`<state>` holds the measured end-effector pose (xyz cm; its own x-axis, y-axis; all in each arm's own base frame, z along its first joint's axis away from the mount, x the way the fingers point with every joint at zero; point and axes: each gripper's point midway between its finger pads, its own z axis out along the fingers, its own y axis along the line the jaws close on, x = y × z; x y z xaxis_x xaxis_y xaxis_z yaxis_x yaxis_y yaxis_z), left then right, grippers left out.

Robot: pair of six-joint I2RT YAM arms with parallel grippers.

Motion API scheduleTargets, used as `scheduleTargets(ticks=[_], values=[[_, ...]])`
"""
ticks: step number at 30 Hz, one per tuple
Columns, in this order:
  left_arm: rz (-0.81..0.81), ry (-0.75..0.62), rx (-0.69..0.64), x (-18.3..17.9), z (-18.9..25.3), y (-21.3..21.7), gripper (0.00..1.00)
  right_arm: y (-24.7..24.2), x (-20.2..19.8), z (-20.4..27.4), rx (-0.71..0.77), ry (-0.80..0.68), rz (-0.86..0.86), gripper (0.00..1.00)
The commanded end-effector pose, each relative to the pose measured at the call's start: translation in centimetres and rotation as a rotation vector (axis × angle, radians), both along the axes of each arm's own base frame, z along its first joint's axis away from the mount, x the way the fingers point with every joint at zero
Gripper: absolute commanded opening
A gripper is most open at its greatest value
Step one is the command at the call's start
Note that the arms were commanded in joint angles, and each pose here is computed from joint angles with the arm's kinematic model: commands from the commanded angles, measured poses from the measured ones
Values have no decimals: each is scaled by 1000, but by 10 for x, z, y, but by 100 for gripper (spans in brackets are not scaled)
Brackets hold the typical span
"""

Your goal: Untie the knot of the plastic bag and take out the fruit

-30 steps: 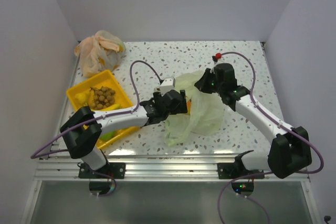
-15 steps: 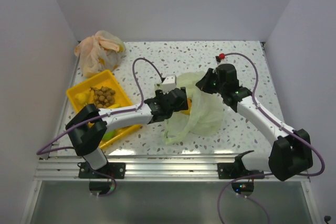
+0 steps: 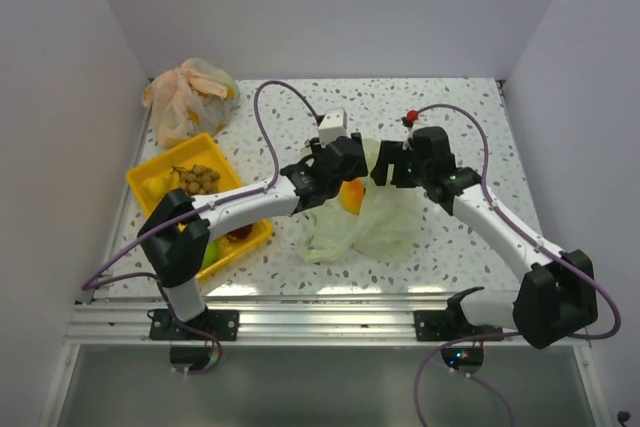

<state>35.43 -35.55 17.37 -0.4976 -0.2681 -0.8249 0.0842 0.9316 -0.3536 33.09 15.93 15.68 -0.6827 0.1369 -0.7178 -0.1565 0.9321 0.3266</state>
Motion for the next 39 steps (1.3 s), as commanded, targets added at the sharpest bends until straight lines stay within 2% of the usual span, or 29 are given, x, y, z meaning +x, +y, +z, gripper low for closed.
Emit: scheduleTargets(ticks=[1, 4, 12, 17, 23, 24, 27, 28, 29, 30, 32, 39], values=[[-18, -68, -27, 19, 24, -15, 69, -4, 1, 32, -57, -100, 73, 86], [-24, -64, -42, 20, 23, -17, 69, -5, 2, 41, -72, -138, 98, 99], [0, -64, -123, 21, 40, -7, 70, 0, 11, 36, -112, -152, 154, 99], [-19, -66, -158, 13, 55, -4, 77, 8, 15, 24, -98, -118, 182, 95], [-50, -49, -171, -4, 64, 8, 84, 12, 15, 19, -76, -105, 181, 60], [-60, -36, -164, -9, 65, 10, 85, 11, 16, 21, -76, -109, 176, 49], [-94, -3, -161, -23, 61, 16, 88, 11, 18, 26, -69, -118, 163, 29], [-111, 20, -152, -30, 52, 18, 89, 11, 18, 28, -62, -119, 156, 17], [-116, 27, -153, -35, 50, 21, 90, 11, 19, 30, -57, -123, 152, 13], [-124, 17, -168, -40, 56, 24, 90, 12, 19, 33, -52, -129, 149, 9], [-137, 39, -149, -50, 43, 30, 92, 12, 21, 38, -40, -135, 134, 3], [-188, 136, -53, -79, -8, 36, 94, 15, 23, 53, 4, -166, 108, 1]])
